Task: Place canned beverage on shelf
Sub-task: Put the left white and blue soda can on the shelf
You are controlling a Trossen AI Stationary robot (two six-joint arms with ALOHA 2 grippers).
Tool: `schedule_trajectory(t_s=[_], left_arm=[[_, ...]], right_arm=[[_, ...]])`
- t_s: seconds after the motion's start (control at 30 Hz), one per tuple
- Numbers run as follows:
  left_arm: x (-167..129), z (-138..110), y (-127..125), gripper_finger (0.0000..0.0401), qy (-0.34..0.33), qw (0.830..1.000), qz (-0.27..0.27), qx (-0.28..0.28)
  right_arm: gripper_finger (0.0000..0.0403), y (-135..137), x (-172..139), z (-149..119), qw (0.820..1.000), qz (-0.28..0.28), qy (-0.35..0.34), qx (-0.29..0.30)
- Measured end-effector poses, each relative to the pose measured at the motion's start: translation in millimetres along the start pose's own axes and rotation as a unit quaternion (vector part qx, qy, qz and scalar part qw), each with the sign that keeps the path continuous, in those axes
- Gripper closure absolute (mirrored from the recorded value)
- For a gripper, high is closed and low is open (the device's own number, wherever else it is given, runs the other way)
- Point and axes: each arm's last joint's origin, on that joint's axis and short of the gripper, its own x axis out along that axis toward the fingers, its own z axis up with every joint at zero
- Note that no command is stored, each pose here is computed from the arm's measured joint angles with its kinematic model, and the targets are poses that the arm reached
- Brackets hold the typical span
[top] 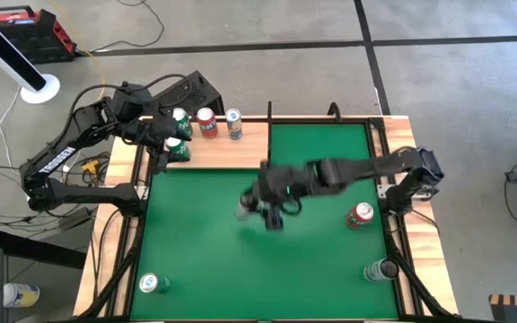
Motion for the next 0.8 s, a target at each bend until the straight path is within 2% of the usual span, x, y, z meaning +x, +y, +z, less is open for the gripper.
schedule_trajectory(t_s=[0.2,0.43,0.63,0.8], left_arm=[[0.0,2.8,0.9,0.0118,-0.014,0.999,0.004,-0.052],[-3.0,9.8,2.6,0.0118,-0.051,0.993,0.043,-0.096],[-4.2,22.8,0.8,0.0118,-0.113,0.989,0.055,-0.084],[14.8,21.2,1.8,0.0118,-0.169,0.981,0.044,-0.08]], right_arm=[[0.013,-73.3,-1.8,0.5,0.999,-0.045,-0.014,-0.004],[0.013,-140.8,-4.4,-5.6,0.998,-0.014,-0.052,0.013],[0.013,-171.7,-13.8,-11.4,0.997,-0.019,-0.063,0.028],[0.013,-183.9,-19.0,-15.9,0.997,-0.022,-0.059,0.041]])
